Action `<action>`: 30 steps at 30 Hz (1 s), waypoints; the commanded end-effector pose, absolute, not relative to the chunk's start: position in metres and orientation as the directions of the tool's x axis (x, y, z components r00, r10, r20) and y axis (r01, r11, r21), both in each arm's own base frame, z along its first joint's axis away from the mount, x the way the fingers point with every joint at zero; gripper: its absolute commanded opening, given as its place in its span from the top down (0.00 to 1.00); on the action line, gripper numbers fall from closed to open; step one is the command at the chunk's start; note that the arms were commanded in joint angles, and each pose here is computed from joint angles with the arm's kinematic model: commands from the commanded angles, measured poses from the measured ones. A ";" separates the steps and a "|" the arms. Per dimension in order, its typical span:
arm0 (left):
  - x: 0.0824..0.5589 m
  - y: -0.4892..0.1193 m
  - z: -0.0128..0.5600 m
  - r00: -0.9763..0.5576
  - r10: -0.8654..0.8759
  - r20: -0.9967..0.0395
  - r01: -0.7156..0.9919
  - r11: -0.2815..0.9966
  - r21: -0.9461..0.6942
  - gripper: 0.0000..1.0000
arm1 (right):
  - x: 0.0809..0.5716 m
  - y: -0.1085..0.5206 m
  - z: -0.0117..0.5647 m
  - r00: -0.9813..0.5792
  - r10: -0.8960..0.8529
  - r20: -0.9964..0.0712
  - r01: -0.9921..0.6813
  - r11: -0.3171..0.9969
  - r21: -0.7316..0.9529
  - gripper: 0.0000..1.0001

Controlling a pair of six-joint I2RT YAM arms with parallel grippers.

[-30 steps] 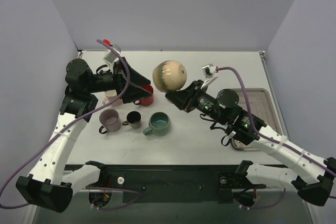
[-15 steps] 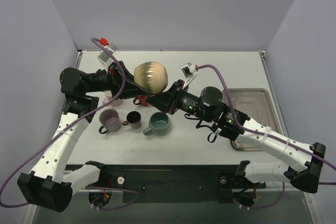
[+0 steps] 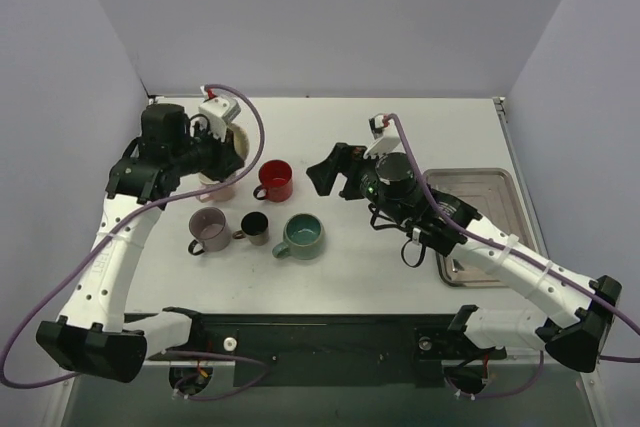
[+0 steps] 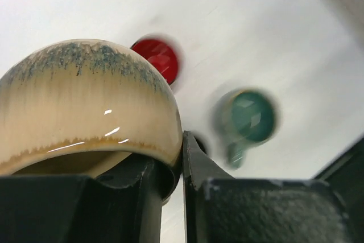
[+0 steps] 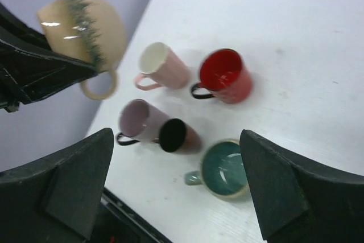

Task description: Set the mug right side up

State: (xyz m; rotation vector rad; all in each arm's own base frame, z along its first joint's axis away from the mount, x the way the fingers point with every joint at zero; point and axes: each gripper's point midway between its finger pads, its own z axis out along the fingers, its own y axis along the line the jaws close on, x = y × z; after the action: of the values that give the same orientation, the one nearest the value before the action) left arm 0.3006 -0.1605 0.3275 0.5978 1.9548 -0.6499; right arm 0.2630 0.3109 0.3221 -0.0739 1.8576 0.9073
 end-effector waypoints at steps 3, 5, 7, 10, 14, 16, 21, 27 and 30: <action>0.308 0.011 0.268 -0.562 0.569 -0.600 0.444 0.820 0.362 1.00 | 0.272 0.231 0.299 -0.376 0.246 -0.893 -0.220 0.913 0.343 0.13; 0.305 0.039 0.254 -0.632 0.559 -0.536 0.445 0.829 0.340 1.00 | 0.271 0.225 0.293 -0.371 0.234 -0.899 -0.207 0.923 0.325 0.13; 0.308 0.058 0.234 -0.686 0.559 -0.466 0.450 0.829 0.331 1.00 | 0.272 0.220 0.289 -0.371 0.224 -0.901 -0.196 0.930 0.312 0.13; 0.316 0.072 0.188 -0.754 0.548 -0.362 0.483 0.836 0.260 1.00 | 0.271 0.218 0.282 -0.387 0.195 -0.901 -0.191 0.939 0.286 0.13; 0.323 0.084 0.153 -0.809 0.506 -0.300 0.483 0.862 0.154 1.00 | 0.272 0.206 0.276 -0.375 0.188 -0.908 -0.151 0.954 0.260 0.12; 0.329 0.091 0.140 -0.829 0.479 -0.290 0.468 0.877 0.112 1.00 | 0.271 0.204 0.276 -0.373 0.188 -0.908 -0.152 0.954 0.260 0.12; 0.327 0.085 0.116 -0.860 0.440 -0.258 0.476 0.874 -0.097 1.00 | 0.271 0.199 0.276 -0.367 0.192 -0.910 -0.146 0.954 0.260 0.12; 0.333 0.092 0.086 -0.880 0.423 -0.217 0.455 0.882 -0.124 1.00 | 0.269 0.195 0.280 -0.353 0.210 -0.912 -0.139 0.952 0.272 0.12; 0.331 0.096 0.073 -0.889 0.422 -0.179 0.444 0.889 -0.114 0.87 | 0.268 0.191 0.285 -0.339 0.218 -0.915 -0.135 0.951 0.277 0.12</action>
State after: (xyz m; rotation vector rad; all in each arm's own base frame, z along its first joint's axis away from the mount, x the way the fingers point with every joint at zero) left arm 0.3210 0.0925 0.0720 0.6480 2.9316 -0.2784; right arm 0.2663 0.2045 0.2735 0.0190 1.9281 0.3838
